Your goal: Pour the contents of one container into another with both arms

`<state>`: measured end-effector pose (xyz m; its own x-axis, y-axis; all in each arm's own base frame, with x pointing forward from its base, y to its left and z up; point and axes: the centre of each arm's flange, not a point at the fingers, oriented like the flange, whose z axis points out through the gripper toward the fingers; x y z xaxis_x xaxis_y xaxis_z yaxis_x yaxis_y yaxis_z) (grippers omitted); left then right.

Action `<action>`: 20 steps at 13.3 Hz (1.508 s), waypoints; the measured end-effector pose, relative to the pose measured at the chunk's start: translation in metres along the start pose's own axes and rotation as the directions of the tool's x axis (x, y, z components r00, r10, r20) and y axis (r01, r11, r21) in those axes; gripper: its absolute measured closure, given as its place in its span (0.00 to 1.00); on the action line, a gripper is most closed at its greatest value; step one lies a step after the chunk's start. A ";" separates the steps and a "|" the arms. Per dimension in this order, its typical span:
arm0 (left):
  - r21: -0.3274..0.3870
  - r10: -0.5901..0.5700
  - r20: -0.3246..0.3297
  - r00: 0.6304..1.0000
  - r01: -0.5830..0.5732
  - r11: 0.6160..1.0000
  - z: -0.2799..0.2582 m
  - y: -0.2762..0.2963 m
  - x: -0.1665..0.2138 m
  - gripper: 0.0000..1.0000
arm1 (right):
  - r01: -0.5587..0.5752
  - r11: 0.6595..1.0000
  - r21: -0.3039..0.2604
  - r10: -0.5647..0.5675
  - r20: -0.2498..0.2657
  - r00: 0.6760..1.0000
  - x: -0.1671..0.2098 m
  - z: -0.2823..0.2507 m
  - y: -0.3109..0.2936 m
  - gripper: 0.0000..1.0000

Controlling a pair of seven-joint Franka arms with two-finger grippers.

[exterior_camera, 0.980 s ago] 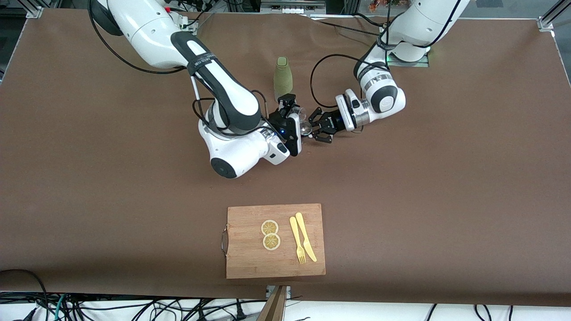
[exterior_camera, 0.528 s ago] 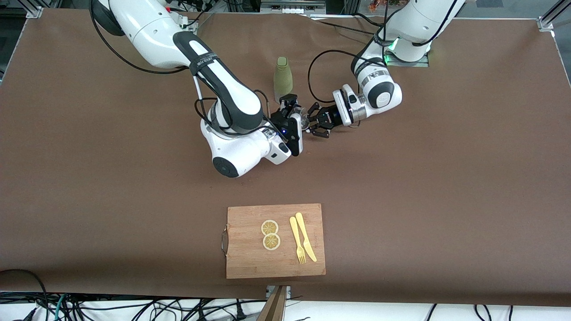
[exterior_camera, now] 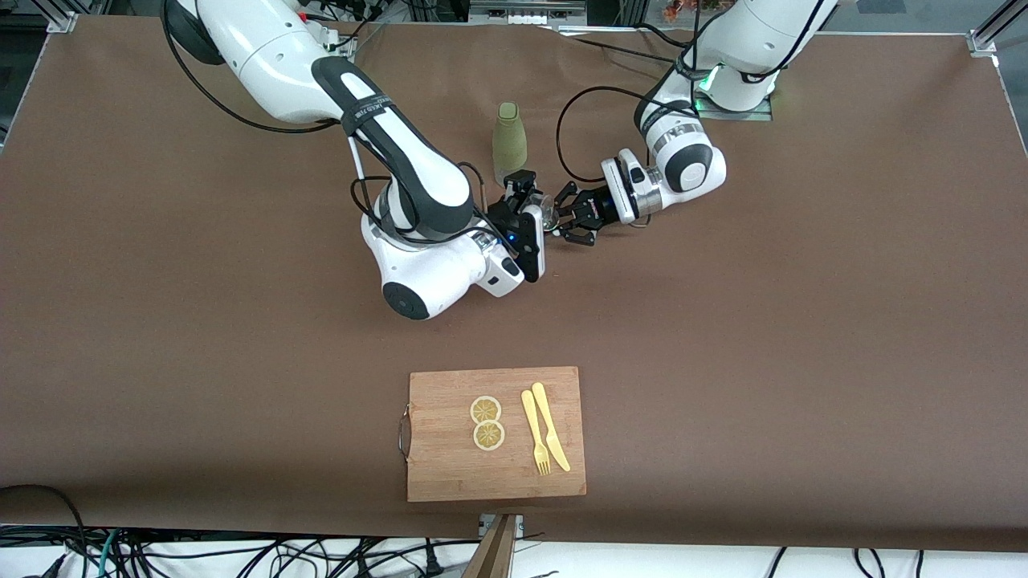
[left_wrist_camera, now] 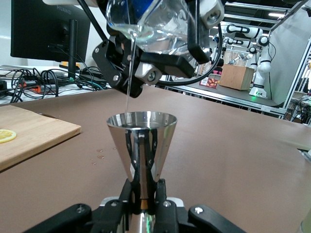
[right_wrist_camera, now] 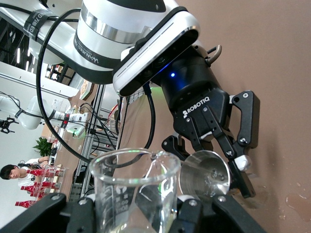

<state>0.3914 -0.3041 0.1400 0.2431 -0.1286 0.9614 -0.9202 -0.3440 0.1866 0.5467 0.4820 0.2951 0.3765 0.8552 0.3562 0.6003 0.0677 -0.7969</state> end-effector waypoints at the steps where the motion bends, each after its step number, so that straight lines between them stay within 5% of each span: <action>1: 0.000 0.000 0.000 1.000 0.000 1.000 0.000 0.000 0.000 0.79 | 0.000 1.000 0.000 0.000 0.000 1.000 0.000 0.000 0.000 0.86; 5: 0.001 0.000 0.000 1.000 0.000 1.000 0.000 0.000 0.000 0.79 | 0.012 1.000 -0.006 -0.012 0.010 1.000 -0.001 0.000 0.001 0.86; 11: 0.006 0.000 -0.008 1.000 0.000 1.000 -0.002 -0.003 0.002 0.79 | 0.210 0.978 0.017 -0.210 0.062 0.976 -0.005 -0.002 -0.005 0.86; 15: 0.040 0.000 -0.020 1.000 0.001 0.999 -0.012 -0.018 0.006 0.79 | 0.355 0.935 0.019 -0.355 0.122 0.927 -0.005 -0.038 -0.038 0.86; 20: 0.035 0.015 -0.042 0.999 -0.013 0.999 -0.069 -0.074 0.006 0.79 | 0.544 0.839 0.012 -0.543 0.064 0.837 -0.077 -0.166 -0.054 0.86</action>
<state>0.4398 -0.2157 0.1458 0.2163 -0.0946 0.9717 -0.9121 -0.3746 0.1665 0.6026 0.3272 0.3920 -0.0565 0.7120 0.6999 0.6998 0.5282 -0.4809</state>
